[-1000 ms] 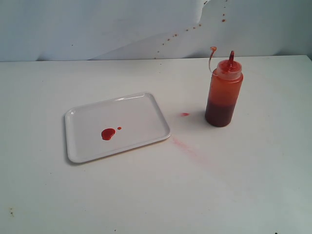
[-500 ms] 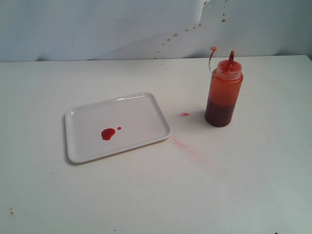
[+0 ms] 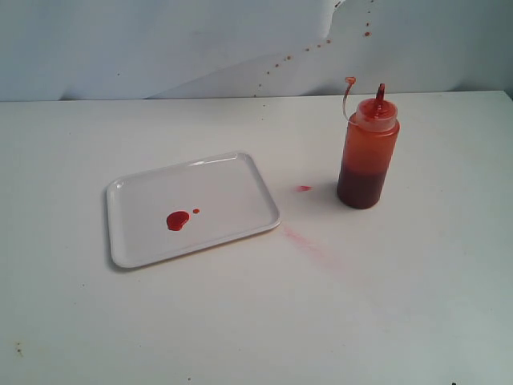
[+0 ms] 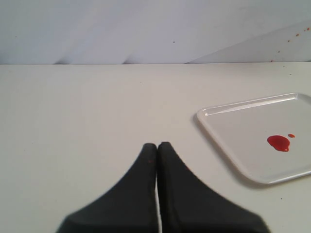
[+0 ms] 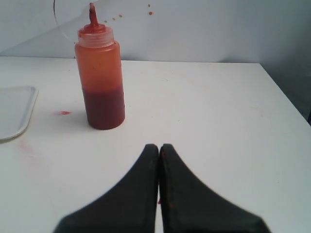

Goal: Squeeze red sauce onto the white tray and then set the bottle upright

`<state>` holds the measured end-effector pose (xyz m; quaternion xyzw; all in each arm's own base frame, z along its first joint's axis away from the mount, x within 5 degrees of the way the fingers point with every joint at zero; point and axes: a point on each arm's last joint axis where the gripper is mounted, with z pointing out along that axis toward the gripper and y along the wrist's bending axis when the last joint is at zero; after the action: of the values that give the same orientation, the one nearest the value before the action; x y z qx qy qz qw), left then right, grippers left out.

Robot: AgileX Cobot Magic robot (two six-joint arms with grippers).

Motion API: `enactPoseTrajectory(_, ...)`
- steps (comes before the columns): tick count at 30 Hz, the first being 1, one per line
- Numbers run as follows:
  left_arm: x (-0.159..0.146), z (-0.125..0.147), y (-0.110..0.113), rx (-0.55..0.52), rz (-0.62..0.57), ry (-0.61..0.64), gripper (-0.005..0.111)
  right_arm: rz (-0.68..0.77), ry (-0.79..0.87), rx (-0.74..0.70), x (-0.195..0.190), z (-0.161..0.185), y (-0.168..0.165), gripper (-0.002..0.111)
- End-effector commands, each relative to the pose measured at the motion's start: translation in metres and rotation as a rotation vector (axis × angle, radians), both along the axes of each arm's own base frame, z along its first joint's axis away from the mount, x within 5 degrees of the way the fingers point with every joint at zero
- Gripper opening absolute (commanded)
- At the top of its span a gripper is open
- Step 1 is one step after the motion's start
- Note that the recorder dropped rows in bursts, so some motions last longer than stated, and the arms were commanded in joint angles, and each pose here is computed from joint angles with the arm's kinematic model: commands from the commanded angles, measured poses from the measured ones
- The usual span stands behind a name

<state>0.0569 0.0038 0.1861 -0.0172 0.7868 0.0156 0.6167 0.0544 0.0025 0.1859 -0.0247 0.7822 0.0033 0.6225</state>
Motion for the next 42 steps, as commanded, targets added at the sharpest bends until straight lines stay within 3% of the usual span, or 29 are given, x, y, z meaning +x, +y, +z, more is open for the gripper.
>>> enactPoseTrajectory(1, 0.0001, -0.0007, -0.0004, -0.001, -0.005, -0.008, 0.000, 0.000, -0.005, -0.017, -0.0002, -0.0008, -0.0003, 0.000)
enactPoseTrajectory(42, 0.0001, -0.0007, -0.0004, -0.001, -0.005, -0.008, 0.000, -0.018, -0.004, -0.011, -0.0002, -0.0008, -0.0018, 0.000)
